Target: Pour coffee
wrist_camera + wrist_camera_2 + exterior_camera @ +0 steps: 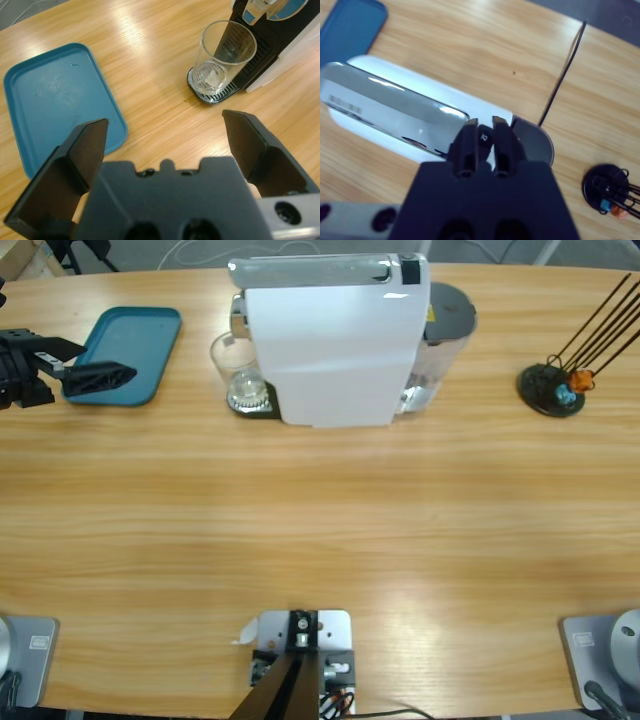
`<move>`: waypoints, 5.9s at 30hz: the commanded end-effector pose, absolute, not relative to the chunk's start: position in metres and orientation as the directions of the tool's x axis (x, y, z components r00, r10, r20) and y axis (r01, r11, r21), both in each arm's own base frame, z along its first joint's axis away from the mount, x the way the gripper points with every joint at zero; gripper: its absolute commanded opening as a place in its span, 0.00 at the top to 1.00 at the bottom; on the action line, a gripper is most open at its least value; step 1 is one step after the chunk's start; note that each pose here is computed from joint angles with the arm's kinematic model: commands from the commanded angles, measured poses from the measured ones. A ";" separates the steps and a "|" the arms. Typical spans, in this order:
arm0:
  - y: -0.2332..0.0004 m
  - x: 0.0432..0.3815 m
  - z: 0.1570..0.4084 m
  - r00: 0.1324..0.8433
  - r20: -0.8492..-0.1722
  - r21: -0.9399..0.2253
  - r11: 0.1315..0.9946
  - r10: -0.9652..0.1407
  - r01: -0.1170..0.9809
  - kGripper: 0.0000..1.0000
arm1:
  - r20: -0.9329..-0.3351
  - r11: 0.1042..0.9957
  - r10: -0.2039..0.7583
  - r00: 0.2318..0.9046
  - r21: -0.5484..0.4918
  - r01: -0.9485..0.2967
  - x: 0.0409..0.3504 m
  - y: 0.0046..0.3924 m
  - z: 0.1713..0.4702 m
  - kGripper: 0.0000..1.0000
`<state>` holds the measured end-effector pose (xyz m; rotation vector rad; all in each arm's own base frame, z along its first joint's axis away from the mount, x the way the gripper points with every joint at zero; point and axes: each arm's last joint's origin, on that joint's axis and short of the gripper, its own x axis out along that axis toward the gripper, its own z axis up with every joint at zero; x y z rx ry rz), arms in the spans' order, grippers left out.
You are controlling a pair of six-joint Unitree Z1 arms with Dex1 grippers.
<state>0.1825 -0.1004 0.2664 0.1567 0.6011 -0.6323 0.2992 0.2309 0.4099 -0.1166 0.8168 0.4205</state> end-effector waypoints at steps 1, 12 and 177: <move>-0.100 0.175 0.266 0.646 -0.564 -0.046 0.800 -0.515 0.598 0.00 | -0.766 0.897 0.325 0.555 0.064 -0.437 0.291 0.224 0.410 0.00; -0.104 0.176 0.260 0.622 -0.586 -0.064 0.795 -0.519 0.603 0.00 | -0.823 0.910 0.271 0.498 0.050 -0.413 0.294 0.226 0.409 0.00; -0.081 0.090 0.298 0.503 -0.589 -0.138 0.692 -0.632 0.708 0.00 | -0.630 0.784 0.476 0.613 -0.010 -0.620 0.108 0.091 0.277 0.00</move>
